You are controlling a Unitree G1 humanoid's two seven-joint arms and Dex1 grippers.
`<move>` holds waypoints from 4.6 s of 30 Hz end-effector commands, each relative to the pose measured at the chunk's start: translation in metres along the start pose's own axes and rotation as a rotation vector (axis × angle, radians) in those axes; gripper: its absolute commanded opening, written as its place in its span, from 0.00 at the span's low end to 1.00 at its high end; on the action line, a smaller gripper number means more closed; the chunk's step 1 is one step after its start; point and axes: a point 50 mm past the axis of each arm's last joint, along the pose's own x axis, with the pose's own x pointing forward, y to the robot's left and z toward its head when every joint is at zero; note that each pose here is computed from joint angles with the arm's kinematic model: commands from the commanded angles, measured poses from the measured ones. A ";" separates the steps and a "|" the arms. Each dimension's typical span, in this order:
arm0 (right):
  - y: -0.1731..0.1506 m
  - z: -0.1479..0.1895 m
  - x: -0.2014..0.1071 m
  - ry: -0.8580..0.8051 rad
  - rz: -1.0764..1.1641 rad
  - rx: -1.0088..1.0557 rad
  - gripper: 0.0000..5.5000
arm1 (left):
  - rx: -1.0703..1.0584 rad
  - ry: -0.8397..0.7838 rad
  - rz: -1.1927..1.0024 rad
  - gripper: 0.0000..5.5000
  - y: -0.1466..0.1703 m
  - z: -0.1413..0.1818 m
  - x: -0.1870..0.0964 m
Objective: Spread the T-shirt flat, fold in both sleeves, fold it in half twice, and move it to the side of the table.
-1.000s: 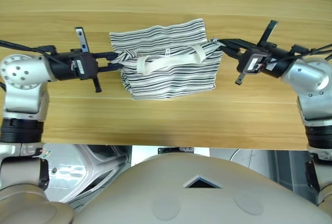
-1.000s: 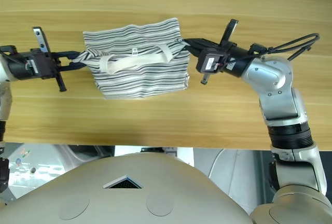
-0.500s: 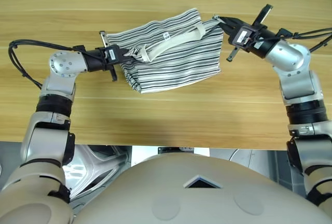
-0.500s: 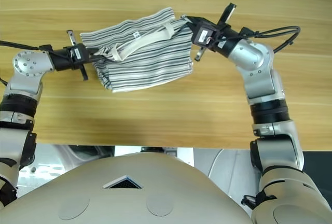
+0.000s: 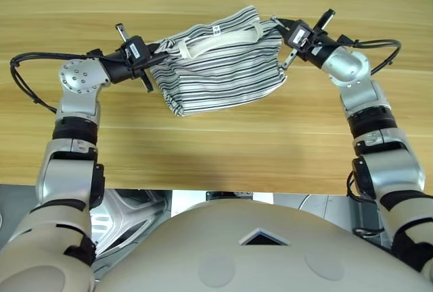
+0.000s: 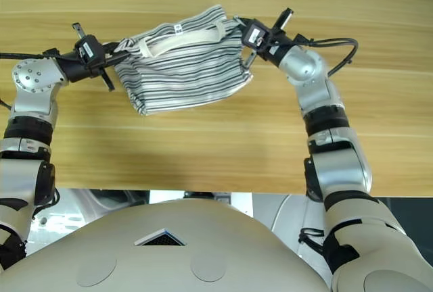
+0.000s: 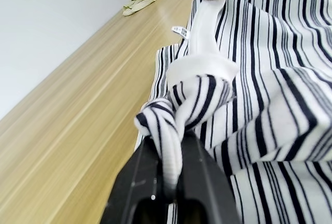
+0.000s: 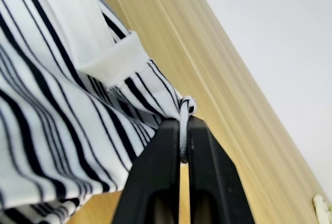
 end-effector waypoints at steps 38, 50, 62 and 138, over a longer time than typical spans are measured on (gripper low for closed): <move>0.003 0.033 0.054 -0.025 0.070 0.008 0.00 | -0.073 0.062 0.099 0.01 -0.013 -0.013 -0.025; 0.010 0.010 0.051 0.130 0.021 0.077 0.00 | -0.178 0.194 0.214 0.01 -0.003 -0.034 -0.005; 0.028 -0.009 0.043 0.206 -0.020 0.218 0.07 | -0.246 0.206 0.169 0.20 -0.011 -0.040 0.011; 0.099 0.095 -0.069 -0.440 0.601 -0.242 0.98 | -0.430 -0.679 -0.047 0.89 -0.024 0.049 0.008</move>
